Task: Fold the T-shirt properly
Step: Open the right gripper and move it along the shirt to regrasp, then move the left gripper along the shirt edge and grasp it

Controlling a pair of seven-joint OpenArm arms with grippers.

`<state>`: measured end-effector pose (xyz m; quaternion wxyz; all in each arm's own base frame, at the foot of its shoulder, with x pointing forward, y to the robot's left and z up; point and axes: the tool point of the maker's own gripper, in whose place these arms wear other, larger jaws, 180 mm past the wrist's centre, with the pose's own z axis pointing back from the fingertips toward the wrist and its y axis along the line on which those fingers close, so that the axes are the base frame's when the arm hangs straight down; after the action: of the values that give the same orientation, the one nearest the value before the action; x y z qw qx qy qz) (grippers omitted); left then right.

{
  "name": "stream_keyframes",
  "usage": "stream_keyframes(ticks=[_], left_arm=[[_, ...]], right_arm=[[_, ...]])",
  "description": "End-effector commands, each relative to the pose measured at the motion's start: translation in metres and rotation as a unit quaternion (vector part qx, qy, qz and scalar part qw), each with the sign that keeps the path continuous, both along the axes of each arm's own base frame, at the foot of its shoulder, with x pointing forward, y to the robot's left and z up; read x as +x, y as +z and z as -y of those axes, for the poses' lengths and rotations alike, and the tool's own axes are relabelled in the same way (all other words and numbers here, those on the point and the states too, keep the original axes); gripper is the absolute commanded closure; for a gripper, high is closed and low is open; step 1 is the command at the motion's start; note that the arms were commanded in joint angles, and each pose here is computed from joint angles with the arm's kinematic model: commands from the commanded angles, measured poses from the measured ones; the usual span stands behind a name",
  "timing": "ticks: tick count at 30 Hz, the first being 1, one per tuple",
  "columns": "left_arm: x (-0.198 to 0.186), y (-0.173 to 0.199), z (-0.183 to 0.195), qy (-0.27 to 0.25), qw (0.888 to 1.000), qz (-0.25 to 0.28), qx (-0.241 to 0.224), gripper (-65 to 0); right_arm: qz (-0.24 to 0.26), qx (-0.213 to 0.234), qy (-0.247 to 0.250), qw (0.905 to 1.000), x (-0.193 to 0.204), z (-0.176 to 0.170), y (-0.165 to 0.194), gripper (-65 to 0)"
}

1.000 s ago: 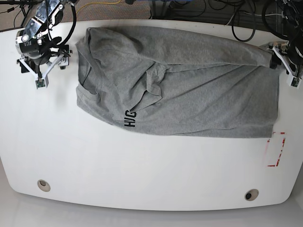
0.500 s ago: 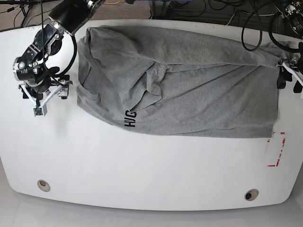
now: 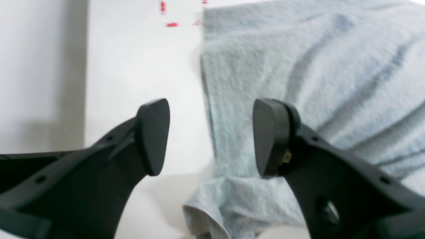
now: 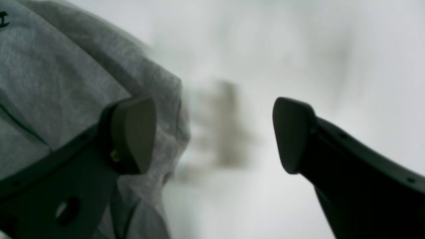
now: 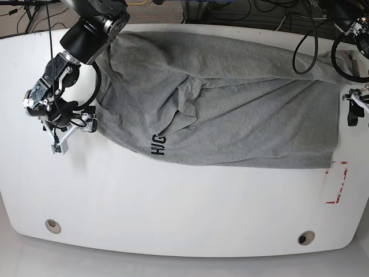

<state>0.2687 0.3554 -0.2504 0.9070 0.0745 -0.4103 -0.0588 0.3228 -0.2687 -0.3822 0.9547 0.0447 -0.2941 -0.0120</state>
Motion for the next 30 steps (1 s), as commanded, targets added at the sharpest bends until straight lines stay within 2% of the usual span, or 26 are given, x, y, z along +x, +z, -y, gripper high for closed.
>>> stream_keyframes(ticks=[1, 10, 16, 23, 28, 30], left_arm=[[0.008, 0.019, -0.006, 0.001, 1.000, 0.024, 0.019, -37.4], [0.018, 0.031, -0.012, 0.015, 0.999, 0.039, 0.032, -37.4], [0.023, 0.038, -0.013, 0.017, 0.998, 0.049, 0.033, -37.4], [0.028, 0.032, -0.006, 0.003, 0.998, 0.035, 0.043, -37.4], [0.033, 0.034, -0.007, 0.006, 0.998, 0.033, 0.054, -37.4], [0.034, 0.031, -0.008, 0.009, 0.998, 0.025, 0.058, -37.4]], right_arm=[[0.028, 0.005, -0.002, 0.9996, 0.016, 0.002, 0.010, -51.4], [0.017, 0.044, 0.002, 0.9989, 0.022, -0.011, -0.009, -51.4], [0.014, 0.065, 0.009, 0.9977, 0.024, -0.033, -0.015, -51.4], [0.009, 0.069, 0.050, 0.9963, 0.029, -0.065, -0.018, -51.0], [0.016, 0.073, 0.050, 0.9960, 0.031, -0.069, -0.018, -50.6], [0.019, 0.074, 0.049, 0.9959, 0.031, -0.069, -0.018, -47.7]])
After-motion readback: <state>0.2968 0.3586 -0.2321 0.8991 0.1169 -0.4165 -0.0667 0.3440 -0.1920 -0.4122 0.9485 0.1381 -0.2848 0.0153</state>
